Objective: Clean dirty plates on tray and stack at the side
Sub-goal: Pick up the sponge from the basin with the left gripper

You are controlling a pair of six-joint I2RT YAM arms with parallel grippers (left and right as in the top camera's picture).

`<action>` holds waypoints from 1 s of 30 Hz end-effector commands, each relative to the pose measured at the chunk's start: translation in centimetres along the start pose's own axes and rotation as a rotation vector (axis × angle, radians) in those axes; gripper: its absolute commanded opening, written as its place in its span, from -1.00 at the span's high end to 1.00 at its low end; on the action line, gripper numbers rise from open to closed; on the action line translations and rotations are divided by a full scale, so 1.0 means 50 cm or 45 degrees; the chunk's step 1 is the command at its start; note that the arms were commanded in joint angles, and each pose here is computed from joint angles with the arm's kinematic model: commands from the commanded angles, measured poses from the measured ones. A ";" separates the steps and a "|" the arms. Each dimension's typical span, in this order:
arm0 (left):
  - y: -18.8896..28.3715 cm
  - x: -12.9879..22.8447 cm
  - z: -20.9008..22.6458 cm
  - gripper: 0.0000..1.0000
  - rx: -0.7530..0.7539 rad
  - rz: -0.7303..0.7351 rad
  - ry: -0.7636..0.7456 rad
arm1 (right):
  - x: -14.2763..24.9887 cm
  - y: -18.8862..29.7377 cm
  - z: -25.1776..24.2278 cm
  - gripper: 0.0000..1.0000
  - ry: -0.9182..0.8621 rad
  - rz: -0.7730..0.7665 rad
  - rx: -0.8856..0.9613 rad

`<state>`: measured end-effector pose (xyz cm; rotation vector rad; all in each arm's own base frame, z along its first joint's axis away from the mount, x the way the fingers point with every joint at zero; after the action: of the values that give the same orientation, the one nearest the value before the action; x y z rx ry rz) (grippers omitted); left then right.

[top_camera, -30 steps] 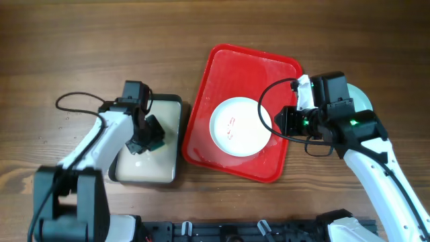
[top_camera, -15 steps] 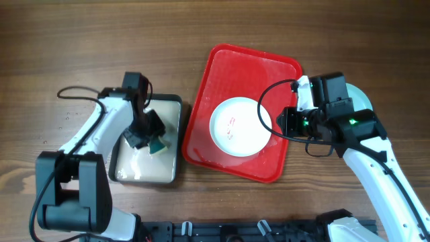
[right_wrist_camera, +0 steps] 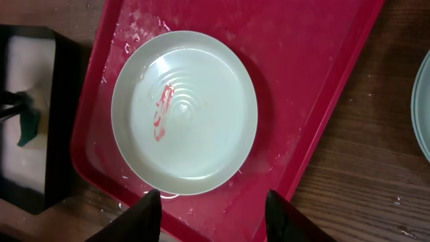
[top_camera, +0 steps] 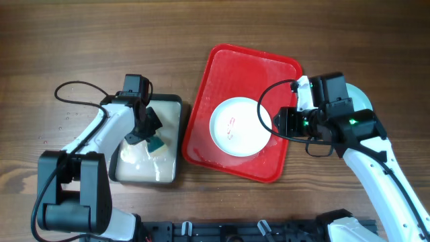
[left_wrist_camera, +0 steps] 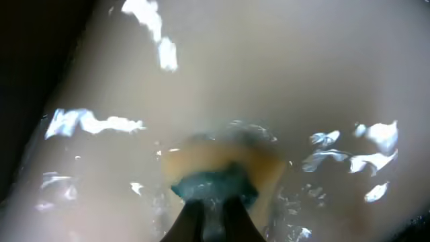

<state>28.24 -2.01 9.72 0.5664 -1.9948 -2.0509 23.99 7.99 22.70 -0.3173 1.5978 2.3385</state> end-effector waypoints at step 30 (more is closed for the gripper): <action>0.075 -0.038 -0.016 0.52 -0.028 -0.010 -0.241 | 0.001 -0.304 -0.073 0.29 -0.174 0.438 0.106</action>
<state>30.47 -2.16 14.63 0.4330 -2.0884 -2.1905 29.41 9.24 9.18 0.0896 1.8428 2.4023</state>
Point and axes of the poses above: each gripper's point midway between its finger pads, its own y axis back along the fingers, its own z axis along the line the jaws close on, x = y × z, the point moved 9 cm from there along y, back along the fingers, and after that the axes turned 6 degrees about -y, right-handed, at the moved point
